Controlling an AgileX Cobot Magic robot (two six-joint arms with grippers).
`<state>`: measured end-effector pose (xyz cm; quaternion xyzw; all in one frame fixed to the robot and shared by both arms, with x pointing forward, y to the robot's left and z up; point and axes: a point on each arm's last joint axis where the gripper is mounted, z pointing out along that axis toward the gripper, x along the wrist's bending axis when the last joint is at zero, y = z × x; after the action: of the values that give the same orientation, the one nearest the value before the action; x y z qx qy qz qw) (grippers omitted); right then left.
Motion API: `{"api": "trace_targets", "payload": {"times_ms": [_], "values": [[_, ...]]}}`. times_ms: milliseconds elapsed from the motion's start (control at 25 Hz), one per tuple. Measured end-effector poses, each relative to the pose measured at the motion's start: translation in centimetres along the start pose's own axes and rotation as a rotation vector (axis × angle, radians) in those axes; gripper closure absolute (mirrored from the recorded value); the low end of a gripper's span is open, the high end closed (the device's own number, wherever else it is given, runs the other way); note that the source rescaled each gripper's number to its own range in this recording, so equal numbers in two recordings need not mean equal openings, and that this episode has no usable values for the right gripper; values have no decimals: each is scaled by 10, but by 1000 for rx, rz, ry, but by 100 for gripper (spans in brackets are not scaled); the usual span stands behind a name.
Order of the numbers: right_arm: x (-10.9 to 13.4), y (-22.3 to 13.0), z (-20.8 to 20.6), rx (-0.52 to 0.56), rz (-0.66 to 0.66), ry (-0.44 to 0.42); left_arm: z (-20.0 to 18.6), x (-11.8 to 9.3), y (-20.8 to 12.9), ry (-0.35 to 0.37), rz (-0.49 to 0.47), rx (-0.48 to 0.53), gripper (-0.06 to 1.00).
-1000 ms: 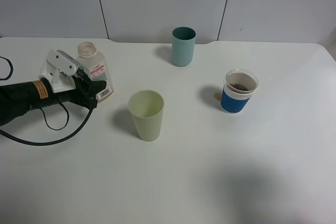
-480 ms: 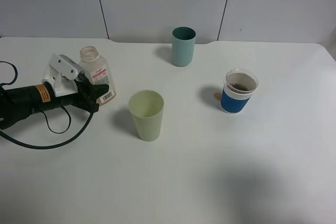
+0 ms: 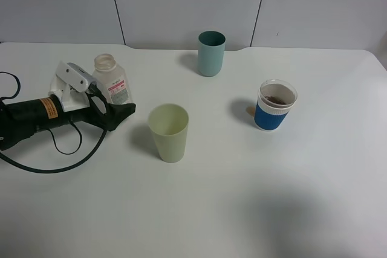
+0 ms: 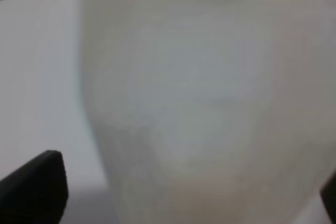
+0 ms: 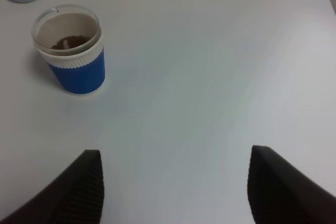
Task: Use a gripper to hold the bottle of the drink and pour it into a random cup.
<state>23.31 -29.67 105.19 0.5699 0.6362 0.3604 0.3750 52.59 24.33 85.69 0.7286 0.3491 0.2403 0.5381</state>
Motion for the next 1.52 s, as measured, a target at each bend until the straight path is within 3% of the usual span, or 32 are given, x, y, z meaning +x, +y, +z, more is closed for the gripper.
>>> {"api": "trace_targets", "payload": {"times_ms": [240, 840, 1120, 1280, 1400, 1520], "values": [[0, 0, 0, 0, 0, 0, -21, -10, 19, 28, 24, -21, -5], [0, 0, 0, 0, 0, 0, -109, -37, 103, 274, -2, -61, -5], [0, 0, 0, 0, 0, 0, -169, -56, 137, 460, -115, -186, -5], [0, 0, 0, 0, 0, 0, -205, -60, 148, 641, -214, -206, -5], [0, 0, 0, 0, 0, 0, -233, -62, 159, 779, -288, -157, -5], [0, 0, 0, 0, 0, 0, -257, -69, 166, 869, -304, -26, -5]]}}
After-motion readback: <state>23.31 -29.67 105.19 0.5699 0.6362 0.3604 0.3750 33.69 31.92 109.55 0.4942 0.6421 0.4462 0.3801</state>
